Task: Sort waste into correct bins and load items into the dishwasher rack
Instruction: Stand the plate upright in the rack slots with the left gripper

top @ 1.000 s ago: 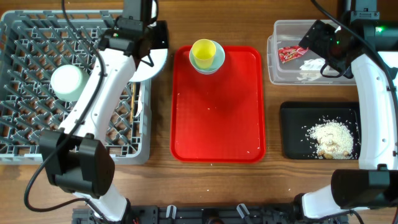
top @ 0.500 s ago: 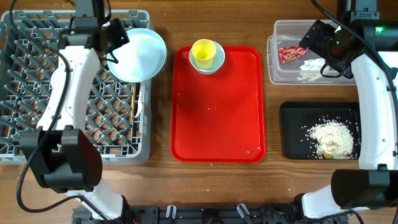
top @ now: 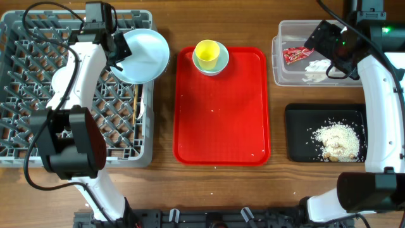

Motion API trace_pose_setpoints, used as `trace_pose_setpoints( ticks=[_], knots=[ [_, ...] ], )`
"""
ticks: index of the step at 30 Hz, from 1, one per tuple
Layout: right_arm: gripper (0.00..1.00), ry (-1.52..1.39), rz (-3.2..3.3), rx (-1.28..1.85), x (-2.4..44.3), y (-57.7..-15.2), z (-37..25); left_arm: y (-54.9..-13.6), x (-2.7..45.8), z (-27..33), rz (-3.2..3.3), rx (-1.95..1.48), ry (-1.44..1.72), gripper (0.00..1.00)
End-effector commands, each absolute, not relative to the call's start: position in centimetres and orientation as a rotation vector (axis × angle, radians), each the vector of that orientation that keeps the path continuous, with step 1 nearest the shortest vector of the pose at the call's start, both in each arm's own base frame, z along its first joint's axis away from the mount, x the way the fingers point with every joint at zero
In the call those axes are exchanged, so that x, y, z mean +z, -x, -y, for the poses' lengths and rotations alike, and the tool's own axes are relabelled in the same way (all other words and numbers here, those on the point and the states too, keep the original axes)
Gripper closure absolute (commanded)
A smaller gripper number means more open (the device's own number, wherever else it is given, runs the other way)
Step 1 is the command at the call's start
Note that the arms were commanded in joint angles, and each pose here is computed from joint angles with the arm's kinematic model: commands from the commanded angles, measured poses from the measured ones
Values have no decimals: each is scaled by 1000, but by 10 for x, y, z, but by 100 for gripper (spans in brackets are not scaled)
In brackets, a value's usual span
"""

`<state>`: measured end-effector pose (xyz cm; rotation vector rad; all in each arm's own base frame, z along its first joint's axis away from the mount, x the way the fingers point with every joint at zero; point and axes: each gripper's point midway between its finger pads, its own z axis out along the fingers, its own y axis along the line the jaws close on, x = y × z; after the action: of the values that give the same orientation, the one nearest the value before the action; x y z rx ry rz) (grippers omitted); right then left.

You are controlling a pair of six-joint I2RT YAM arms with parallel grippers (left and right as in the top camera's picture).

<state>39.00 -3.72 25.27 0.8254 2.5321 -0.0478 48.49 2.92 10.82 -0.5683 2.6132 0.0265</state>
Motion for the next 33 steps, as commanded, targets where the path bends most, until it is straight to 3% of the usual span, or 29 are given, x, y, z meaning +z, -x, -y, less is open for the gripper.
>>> trace_pose_setpoints(
  ticks=[1,10,26,33],
  knots=[
    [0,-801,-2516,-63,260,-391,39,-482,103,-40,-2616,102,603,96],
    [0,-801,-2517,-63,260,-391,39,-465,76,-32,-2695,60,601,96],
    [0,-800,-2517,-63,260,-391,39,-469,51,-11,-2751,-101,582,96],
    [0,-801,-2516,-63,260,-391,39,-470,74,-21,-2702,-100,600,96]
  ],
)
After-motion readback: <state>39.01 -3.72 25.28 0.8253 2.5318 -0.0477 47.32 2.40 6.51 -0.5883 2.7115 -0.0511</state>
